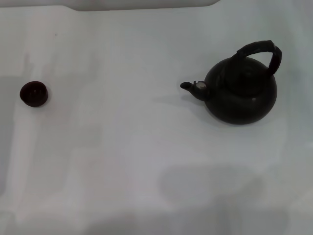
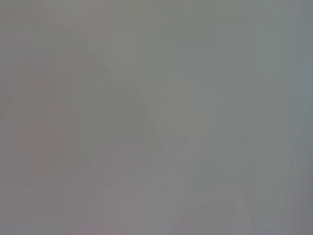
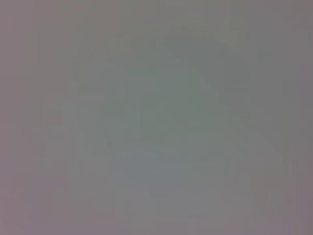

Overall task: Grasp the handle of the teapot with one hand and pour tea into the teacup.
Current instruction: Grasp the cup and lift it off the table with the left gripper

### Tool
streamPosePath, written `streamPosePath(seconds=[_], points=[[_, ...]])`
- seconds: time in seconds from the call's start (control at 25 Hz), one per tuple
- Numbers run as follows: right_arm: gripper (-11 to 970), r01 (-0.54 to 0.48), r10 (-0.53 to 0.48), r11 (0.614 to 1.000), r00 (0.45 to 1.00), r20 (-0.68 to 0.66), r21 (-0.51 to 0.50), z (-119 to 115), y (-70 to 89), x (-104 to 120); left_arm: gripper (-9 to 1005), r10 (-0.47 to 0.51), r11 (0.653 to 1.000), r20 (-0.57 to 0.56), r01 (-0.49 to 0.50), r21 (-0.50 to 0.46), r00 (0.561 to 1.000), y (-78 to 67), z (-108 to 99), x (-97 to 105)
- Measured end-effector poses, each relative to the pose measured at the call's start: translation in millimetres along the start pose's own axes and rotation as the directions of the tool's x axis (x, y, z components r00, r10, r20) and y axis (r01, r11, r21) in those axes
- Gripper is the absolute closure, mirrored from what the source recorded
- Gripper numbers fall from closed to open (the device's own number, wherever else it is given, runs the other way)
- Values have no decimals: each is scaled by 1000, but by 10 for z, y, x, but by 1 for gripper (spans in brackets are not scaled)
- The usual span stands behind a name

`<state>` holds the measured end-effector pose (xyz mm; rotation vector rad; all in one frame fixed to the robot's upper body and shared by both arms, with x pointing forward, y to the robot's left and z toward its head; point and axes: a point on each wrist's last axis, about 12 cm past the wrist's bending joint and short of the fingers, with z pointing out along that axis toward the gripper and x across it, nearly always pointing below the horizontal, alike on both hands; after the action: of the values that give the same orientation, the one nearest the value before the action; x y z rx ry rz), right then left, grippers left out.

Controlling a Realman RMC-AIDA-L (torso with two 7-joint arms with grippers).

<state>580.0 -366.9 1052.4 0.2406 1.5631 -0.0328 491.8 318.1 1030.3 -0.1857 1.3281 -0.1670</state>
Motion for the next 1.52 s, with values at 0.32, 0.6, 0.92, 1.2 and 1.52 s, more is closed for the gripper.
streamPosePath(seconds=[0.32, 0.6, 0.92, 1.2, 1.52], points=[[95, 1, -1, 1000, 1000, -6, 5, -23, -20, 20, 120, -4, 1000, -16, 4, 2, 1000, -1, -87, 27], [95, 1, -1, 1000, 1000, -6, 6, -23, -21, 20, 120, 0, 1000, -38, 1, 26, 999, -19, -153, 53], [94, 2, -2, 1000, 1000, 3, 0, 10, -8, -14, 120, 3, 1000, -124, -2, 11, 992, 23, -343, 152], [94, 14, -14, 1000, 1000, 12, -7, 42, 13, -45, 121, 13, 999, -228, -5, 34, 974, -9, -397, 277], [94, 17, -17, 1000, 1000, 13, -8, 43, 20, -45, 121, 27, 998, -326, -6, 66, 945, -72, -404, 399]])
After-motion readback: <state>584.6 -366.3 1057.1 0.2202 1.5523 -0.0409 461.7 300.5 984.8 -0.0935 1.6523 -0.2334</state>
